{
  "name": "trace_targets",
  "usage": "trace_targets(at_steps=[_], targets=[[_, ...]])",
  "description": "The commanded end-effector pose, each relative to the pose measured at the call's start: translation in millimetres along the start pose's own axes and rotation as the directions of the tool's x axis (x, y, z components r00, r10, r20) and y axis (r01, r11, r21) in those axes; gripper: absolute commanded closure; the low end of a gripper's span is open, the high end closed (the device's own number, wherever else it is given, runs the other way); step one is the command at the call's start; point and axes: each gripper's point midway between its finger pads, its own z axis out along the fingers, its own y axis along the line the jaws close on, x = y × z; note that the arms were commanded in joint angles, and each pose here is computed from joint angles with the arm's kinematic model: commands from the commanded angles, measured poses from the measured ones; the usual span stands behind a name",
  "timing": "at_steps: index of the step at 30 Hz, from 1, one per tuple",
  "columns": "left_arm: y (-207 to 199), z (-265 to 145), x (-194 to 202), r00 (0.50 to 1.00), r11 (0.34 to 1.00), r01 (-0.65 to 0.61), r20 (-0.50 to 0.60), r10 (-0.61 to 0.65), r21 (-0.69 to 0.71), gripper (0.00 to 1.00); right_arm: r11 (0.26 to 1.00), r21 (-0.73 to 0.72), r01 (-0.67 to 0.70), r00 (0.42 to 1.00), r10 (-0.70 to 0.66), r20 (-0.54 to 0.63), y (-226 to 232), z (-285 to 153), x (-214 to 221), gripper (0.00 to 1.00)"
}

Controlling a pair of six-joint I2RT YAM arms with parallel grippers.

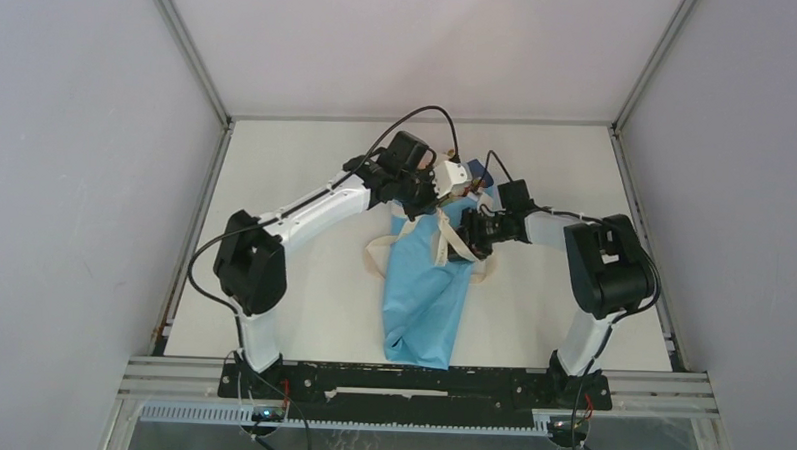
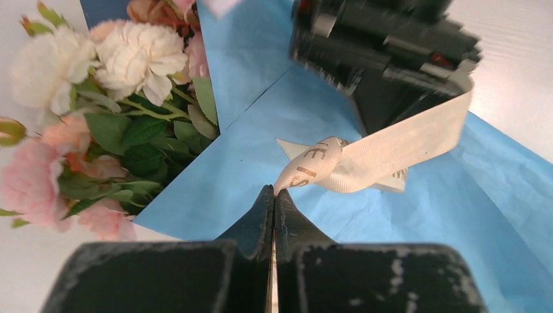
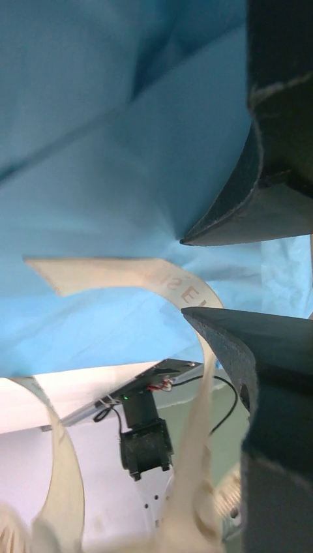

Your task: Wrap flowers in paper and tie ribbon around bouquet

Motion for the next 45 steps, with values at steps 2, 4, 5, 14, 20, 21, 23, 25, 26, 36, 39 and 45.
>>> trace_targets(at_steps=[2,4,5,14,20,21,23,25,26,36,39,45], targets=[[20.3,27.6,15.3,0.977,0.973,0.214,0.005,-0.215,-0.084,1.00,0.990,0.131,-0.054,0.987,0.034,0.156,-19.4,-32.4,-33.3,0.51],[24.0,37.8,27.5,0.966,0.961,0.255,-0.017,-0.258,-0.104,1.00,0.982,0.167,-0.086,0.981,0.054,0.188,-27.4,-38.6,-40.9,0.50],[25.1,42.5,32.6,0.962,0.957,0.267,-0.026,-0.271,-0.112,1.00,0.977,0.186,-0.101,0.977,0.063,0.204,-31.1,-41.2,-44.3,0.50],[24.1,56.6,64.4,0.943,0.939,0.313,-0.068,-0.325,-0.139,1.00,0.836,0.457,-0.305,0.881,0.065,0.468,-71.2,-106.3,-76.6,0.48],[20.2,57.8,71.6,0.941,0.937,0.319,-0.068,-0.331,-0.142,1.00,0.652,0.654,-0.385,0.810,-0.100,0.577,-82.7,-159.3,-82.4,0.43],[19.7,58.5,73.1,0.940,0.936,0.322,-0.070,-0.334,-0.143,1.00,0.623,0.671,-0.402,0.801,-0.115,0.587,-83.0,-166.4,-81.2,0.43],[18.4,59.4,72.9,0.939,0.936,0.325,-0.068,-0.336,-0.139,1.00,0.612,0.678,-0.407,0.788,-0.140,0.600,-76.6,-174.3,-81.0,0.43],[17.8,59.5,72.8,0.938,0.934,0.329,-0.066,-0.340,-0.137,1.00,0.662,0.676,-0.325,0.793,-0.200,0.576,-49.5,-163.9,-82.7,0.47],[17.5,59.2,73.1,0.937,0.934,0.331,-0.065,-0.342,-0.135,1.00,0.699,0.662,-0.270,0.789,-0.234,0.569,-30.0,-155.8,-83.7,0.49],[14.1,58.4,71.2,0.936,0.932,0.339,-0.052,-0.347,-0.124,1.00,0.910,0.393,-0.132,0.839,-0.109,0.533,30.0,-49.5,-50.4,0.45],[13.3,57.3,71.3,0.936,0.932,0.340,-0.053,-0.348,-0.125,1.00,0.892,0.437,-0.114,0.878,-0.115,0.464,20.0,-29.2,-48.5,0.45],[13.8,51.8,67.3,0.938,0.933,0.337,-0.041,-0.345,-0.128,1.00,0.836,0.531,-0.140,0.908,-0.106,0.406,-10.5,-20.8,-38.2,0.53]])
